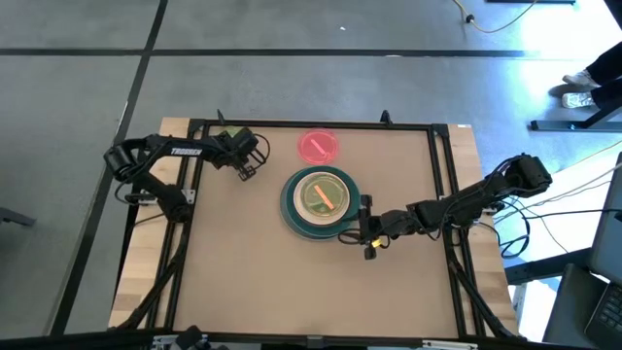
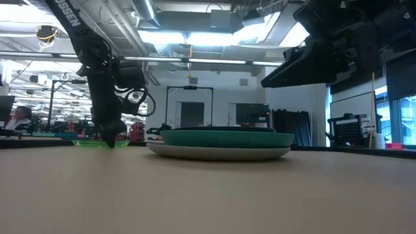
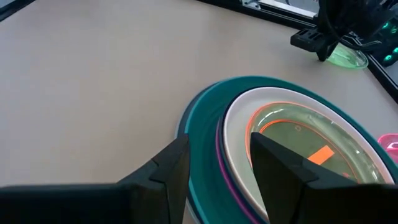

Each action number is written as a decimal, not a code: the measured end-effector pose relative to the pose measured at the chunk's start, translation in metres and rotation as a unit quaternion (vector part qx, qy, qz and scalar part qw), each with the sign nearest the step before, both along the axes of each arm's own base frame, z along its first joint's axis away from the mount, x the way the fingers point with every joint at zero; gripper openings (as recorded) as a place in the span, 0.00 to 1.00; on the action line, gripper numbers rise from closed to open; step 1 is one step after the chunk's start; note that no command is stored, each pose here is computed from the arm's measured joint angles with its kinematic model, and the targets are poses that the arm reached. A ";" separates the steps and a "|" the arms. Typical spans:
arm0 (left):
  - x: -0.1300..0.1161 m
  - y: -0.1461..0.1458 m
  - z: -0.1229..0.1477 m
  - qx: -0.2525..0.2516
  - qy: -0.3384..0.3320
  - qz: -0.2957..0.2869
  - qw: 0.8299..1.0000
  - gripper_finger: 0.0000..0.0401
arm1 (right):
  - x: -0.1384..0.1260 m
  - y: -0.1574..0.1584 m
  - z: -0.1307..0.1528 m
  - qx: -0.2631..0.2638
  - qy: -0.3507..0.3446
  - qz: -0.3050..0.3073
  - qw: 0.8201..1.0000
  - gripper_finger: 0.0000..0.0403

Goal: Stack plastic plates
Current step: Stack the light green plate on top of the light orange plate, then stack the light pink plate on top of the light green plate

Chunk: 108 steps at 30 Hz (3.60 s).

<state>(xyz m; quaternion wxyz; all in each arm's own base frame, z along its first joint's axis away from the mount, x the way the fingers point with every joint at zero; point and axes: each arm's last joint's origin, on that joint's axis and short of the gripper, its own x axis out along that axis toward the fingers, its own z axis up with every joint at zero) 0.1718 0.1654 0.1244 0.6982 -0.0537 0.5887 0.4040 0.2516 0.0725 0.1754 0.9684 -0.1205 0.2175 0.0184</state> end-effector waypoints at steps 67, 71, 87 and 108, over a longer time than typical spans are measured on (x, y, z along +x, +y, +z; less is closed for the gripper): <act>0.127 -0.193 0.050 0.135 -0.364 -0.495 0.777 0.01 | 0.000 0.000 0.000 -0.003 0.001 -0.003 1.000 0.39; 0.133 -0.190 0.040 0.133 -0.366 -0.495 0.777 0.01 | 0.000 0.000 0.000 -0.003 0.001 -0.003 1.000 0.39; 0.137 -0.181 0.018 0.110 -0.349 -0.471 0.803 0.14 | 0.000 0.000 0.000 -0.004 0.001 -0.003 1.000 0.39; 0.127 -0.133 0.063 0.167 -0.425 -0.259 0.851 0.36 | -0.001 0.000 -0.002 -0.003 0.009 -0.004 1.000 0.39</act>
